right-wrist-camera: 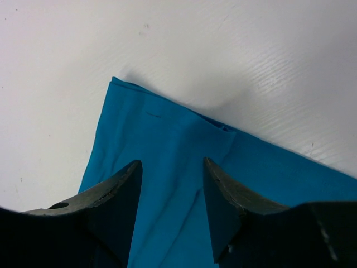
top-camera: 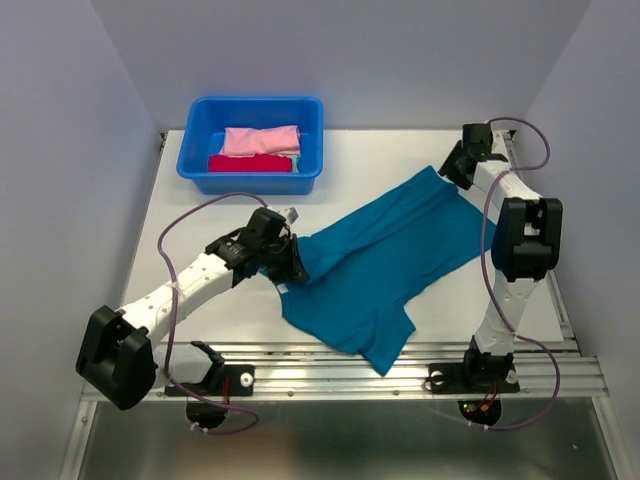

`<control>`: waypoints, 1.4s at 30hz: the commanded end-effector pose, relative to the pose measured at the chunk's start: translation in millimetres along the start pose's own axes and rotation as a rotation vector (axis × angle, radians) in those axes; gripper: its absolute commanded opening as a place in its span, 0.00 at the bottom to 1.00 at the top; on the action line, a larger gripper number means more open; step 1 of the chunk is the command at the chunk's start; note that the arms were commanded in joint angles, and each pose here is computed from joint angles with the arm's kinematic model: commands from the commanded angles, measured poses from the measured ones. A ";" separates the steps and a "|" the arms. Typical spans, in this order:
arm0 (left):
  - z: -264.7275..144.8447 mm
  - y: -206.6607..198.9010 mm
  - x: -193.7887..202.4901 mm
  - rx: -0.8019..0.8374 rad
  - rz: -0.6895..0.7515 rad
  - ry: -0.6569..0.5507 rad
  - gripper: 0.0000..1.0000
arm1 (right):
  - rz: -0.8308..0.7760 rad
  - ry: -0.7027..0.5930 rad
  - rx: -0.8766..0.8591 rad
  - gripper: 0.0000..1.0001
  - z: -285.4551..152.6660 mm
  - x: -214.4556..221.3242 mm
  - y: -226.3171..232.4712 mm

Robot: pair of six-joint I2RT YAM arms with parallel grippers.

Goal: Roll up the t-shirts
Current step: Fold the T-shirt at the center of the board.

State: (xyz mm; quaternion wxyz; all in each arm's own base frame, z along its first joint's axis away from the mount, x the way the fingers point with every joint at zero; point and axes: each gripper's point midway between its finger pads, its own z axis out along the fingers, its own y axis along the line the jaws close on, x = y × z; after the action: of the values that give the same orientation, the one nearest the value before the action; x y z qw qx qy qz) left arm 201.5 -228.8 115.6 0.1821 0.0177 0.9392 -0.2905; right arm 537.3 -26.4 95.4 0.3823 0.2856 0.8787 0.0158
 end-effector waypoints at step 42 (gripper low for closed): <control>-20.0 -22.3 -28.4 0.020 0.039 -0.088 0.00 | 0.090 0.049 0.002 0.01 16.2 17.2 -18.1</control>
State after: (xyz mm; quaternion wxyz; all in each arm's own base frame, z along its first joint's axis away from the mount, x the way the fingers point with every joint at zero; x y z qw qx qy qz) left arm 210.3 -229.2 126.7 0.1975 0.0153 0.9381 -0.2842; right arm 517.5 -26.9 32.7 0.3140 0.3224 0.8921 0.0412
